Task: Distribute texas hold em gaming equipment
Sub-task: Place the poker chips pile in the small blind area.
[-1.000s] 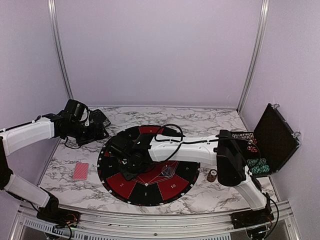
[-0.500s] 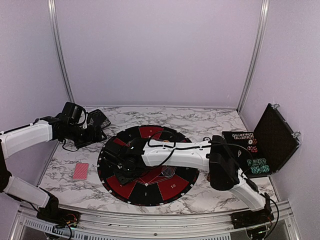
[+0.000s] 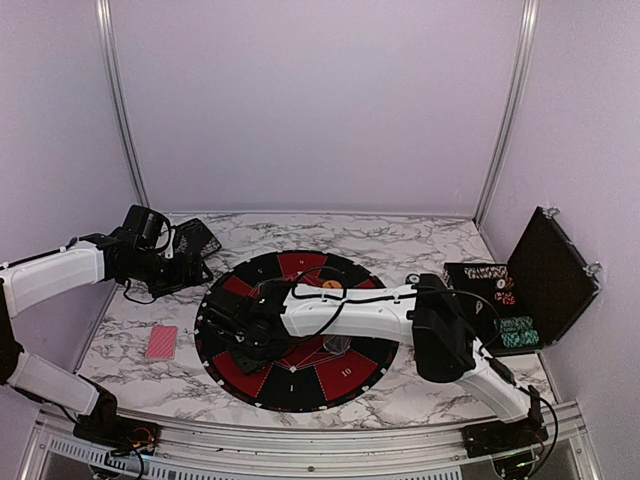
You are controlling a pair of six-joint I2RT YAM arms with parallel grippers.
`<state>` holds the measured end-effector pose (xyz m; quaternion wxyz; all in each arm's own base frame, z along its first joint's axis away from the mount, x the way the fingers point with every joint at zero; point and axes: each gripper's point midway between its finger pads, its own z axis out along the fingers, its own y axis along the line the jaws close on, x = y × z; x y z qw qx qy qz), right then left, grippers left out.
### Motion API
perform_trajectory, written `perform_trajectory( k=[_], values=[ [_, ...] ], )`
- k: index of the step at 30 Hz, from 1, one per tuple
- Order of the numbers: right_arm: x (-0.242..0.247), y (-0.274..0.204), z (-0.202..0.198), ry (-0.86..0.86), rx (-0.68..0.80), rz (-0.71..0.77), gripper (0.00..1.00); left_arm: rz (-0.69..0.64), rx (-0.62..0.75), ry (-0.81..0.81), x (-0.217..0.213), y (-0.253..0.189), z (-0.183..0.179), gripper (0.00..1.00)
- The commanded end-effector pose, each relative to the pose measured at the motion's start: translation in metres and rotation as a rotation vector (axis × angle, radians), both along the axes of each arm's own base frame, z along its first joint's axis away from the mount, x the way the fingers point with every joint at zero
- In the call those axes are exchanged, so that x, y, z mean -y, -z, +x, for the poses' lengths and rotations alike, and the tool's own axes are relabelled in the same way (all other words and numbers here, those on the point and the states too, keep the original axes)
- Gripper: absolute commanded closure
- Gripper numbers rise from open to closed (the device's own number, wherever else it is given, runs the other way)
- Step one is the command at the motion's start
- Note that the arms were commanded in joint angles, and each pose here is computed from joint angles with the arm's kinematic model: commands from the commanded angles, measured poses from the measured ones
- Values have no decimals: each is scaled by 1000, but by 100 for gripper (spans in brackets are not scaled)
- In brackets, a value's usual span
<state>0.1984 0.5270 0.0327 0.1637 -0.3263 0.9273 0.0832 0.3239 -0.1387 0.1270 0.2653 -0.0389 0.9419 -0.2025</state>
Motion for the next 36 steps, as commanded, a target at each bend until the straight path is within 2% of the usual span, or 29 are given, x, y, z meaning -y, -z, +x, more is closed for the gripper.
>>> perform_trajectory(
  k=[1,18,30,36],
  values=[
    [-7,-5,-4,12,-7,17,61,-3,2,16,-1,2,-2,1],
    [4,5,-15,21,-12,-40,59,-12,-3,15,-2,4,-2,1],
    [0,5,-17,20,-14,-28,49,-17,2,17,-1,3,-2,1],
    [-8,-5,-16,8,-18,16,40,-18,2,18,-1,3,-2,1]
  ],
)
